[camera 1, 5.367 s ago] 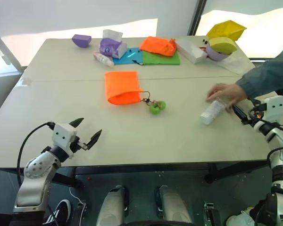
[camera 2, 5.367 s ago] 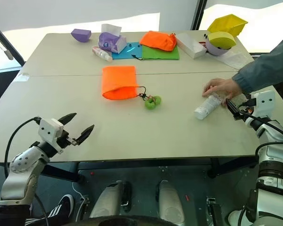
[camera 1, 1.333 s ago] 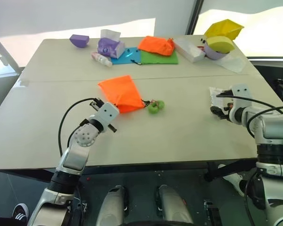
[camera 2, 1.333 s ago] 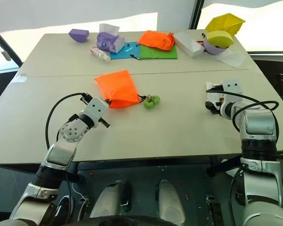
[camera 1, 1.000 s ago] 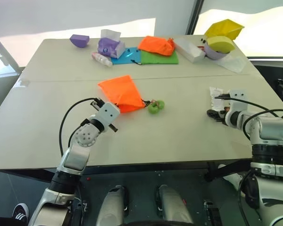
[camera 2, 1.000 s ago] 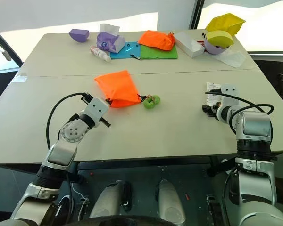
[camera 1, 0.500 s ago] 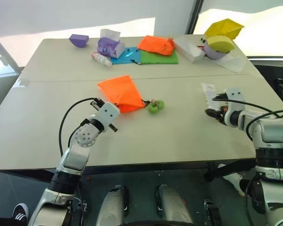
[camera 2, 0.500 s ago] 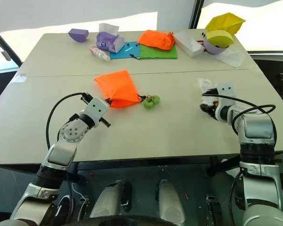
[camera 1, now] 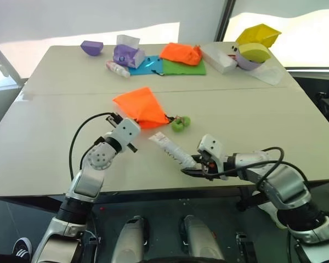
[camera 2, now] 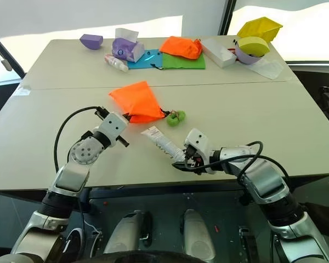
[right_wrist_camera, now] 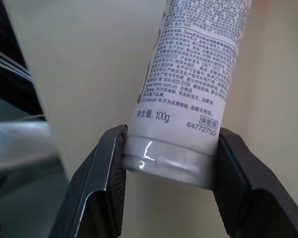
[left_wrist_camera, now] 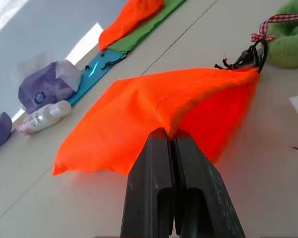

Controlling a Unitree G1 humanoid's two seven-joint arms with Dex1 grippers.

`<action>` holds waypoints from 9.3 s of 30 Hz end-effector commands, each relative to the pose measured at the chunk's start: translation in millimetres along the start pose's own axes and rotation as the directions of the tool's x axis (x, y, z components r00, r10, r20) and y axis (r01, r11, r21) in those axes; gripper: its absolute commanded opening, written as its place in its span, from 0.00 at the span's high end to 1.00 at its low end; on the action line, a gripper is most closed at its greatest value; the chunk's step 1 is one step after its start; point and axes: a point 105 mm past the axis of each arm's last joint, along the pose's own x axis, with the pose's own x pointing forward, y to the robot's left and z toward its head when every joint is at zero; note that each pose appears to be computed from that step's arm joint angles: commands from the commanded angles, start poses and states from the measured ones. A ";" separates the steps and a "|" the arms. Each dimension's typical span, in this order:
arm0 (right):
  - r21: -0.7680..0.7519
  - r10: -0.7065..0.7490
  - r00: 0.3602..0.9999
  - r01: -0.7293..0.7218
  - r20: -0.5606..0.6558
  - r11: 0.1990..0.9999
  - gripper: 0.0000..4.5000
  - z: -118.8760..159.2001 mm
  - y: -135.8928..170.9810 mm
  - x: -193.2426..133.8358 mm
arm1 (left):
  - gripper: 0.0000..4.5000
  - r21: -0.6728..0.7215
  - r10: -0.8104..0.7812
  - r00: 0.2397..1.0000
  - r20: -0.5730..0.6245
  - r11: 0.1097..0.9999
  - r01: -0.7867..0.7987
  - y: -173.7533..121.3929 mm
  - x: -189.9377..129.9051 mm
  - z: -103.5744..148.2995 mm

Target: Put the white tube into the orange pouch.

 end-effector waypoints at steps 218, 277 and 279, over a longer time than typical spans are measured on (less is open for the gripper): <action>-0.094 -0.380 0.867 0.429 0.323 0.898 0.75 92.5 -87.2 13.1 | 0.75 -0.274 -0.682 0.719 -0.133 0.722 0.635 -60.8 100.4 27.1; -0.125 -0.328 0.874 0.393 0.357 0.911 0.75 100.1 -77.2 26.3 | 0.75 -0.370 -0.765 0.642 -0.047 0.611 0.700 -14.8 9.2 -8.9; -0.133 -0.322 0.874 0.391 0.364 0.911 0.75 103.2 -75.8 29.5 | 0.75 -0.388 -0.779 0.625 -0.045 0.591 0.708 -15.6 -3.5 -10.0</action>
